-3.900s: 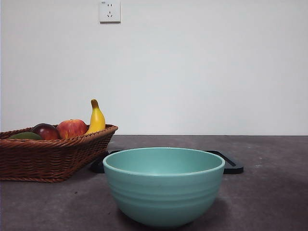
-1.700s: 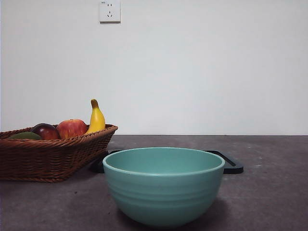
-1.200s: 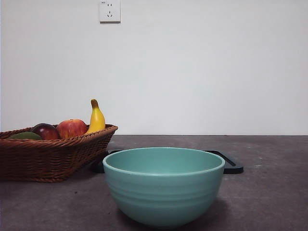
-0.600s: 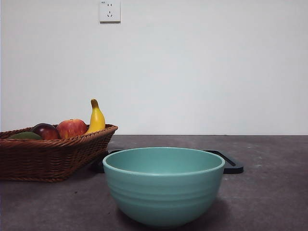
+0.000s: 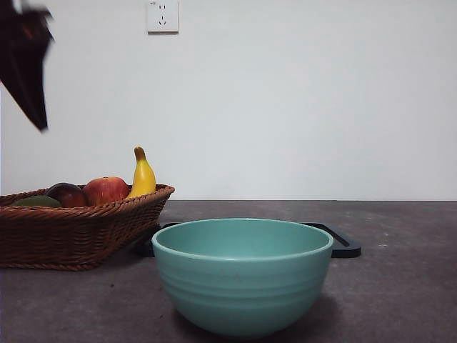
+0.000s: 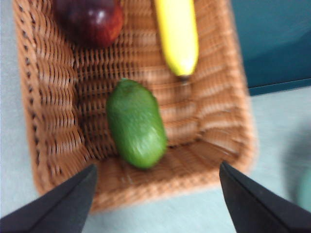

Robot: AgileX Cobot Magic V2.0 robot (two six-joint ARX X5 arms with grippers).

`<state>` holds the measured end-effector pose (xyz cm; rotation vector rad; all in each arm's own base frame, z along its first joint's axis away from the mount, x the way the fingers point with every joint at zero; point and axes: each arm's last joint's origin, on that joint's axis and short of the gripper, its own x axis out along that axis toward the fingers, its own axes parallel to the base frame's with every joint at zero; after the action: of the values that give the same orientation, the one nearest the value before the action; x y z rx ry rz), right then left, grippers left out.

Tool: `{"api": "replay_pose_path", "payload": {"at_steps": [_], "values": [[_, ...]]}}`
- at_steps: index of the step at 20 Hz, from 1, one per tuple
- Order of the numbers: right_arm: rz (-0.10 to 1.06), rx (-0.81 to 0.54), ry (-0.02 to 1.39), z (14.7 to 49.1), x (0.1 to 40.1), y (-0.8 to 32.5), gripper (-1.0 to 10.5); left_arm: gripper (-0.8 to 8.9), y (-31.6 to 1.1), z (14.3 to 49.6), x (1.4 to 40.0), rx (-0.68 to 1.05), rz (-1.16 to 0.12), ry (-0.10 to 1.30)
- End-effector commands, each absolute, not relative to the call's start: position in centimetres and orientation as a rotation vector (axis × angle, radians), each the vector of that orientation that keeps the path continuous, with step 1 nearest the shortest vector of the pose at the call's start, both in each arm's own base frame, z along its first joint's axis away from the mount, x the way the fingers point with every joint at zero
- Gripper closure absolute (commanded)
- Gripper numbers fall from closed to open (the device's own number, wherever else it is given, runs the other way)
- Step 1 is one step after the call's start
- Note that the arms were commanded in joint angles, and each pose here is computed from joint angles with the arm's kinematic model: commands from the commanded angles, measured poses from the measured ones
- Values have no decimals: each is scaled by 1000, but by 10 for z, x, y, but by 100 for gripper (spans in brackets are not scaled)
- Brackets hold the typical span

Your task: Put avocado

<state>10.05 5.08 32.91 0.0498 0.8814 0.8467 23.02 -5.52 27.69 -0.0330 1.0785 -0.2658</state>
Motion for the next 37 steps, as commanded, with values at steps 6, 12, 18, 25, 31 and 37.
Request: {"api": "replay_pose_path", "payload": {"at_steps": [6,12,18,25,31,37], "values": [[846,65,869,334,101,52,518,409,-79,237,277,72,-217,1132],[844,68,870,334,101,52,518,420,-84,207,291,106,-194,1220],[844,68,870,334,101,52,518,575,-85,211,292,104,-195,1214],[843,67,869,334,101,52,518,574,-111,319,248,12,-501,981],[808,51,869,334,102,51,518,575,-173,335,181,139,-828,972],[808,51,870,334,102,51,518,575,-238,289,178,273,-944,1087]]}}
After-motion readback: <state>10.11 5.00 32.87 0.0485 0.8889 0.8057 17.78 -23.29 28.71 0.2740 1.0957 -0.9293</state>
